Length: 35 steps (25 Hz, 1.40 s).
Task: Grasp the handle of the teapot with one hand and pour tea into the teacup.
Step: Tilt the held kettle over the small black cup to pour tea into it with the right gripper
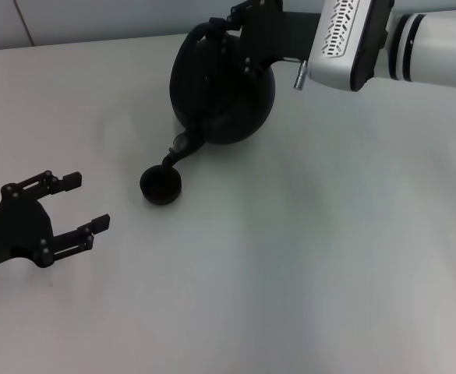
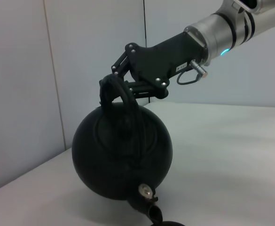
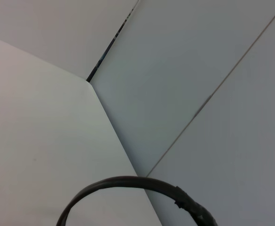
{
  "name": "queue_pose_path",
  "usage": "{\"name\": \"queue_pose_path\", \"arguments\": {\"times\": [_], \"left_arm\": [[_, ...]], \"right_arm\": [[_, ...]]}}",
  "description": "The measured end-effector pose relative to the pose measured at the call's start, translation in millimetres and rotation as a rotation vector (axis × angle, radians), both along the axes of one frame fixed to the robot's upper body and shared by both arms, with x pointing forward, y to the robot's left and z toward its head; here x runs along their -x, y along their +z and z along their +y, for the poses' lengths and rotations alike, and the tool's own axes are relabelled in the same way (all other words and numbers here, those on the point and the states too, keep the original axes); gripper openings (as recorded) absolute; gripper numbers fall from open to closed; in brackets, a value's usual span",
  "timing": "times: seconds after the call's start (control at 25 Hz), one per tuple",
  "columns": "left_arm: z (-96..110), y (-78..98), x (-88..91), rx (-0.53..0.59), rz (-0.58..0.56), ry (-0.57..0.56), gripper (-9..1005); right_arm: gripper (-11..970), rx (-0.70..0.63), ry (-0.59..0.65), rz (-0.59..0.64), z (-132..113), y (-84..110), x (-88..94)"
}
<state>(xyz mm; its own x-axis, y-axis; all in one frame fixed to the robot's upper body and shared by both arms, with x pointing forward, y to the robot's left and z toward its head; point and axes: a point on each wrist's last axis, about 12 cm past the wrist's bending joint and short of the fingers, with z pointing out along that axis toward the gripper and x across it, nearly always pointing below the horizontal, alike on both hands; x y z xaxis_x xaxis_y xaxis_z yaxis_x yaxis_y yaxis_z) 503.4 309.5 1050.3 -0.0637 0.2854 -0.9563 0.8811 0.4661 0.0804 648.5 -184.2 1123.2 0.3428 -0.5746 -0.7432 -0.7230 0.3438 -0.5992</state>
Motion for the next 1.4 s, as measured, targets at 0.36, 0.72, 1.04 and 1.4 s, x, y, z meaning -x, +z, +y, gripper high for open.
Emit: {"name": "queue_pose_path", "arguments": {"times": [0.36, 0.72, 1.04, 1.4], "left_arm": [[0.3, -0.3, -0.3, -0.002, 0.001, 0.004, 752], [0.3, -0.1, -0.9, -0.003, -0.001, 0.006, 752], [0.0, 0.3, -1.5, -0.003, -0.003, 0.006, 752], [-0.1, 0.5, -2.9, -0.005, -0.003, 0.009, 752]], "right_arm": [[95, 0.0, 0.011, -0.004, 2.5, 0.9, 0.5], [94, 0.002, 0.013, -0.008, 2.7, 1.7, 0.6], [94, 0.002, 0.014, -0.016, 2.9, 3.6, -0.1], [94, 0.032, 0.038, -0.02, 7.6, 4.1, 2.1]]}}
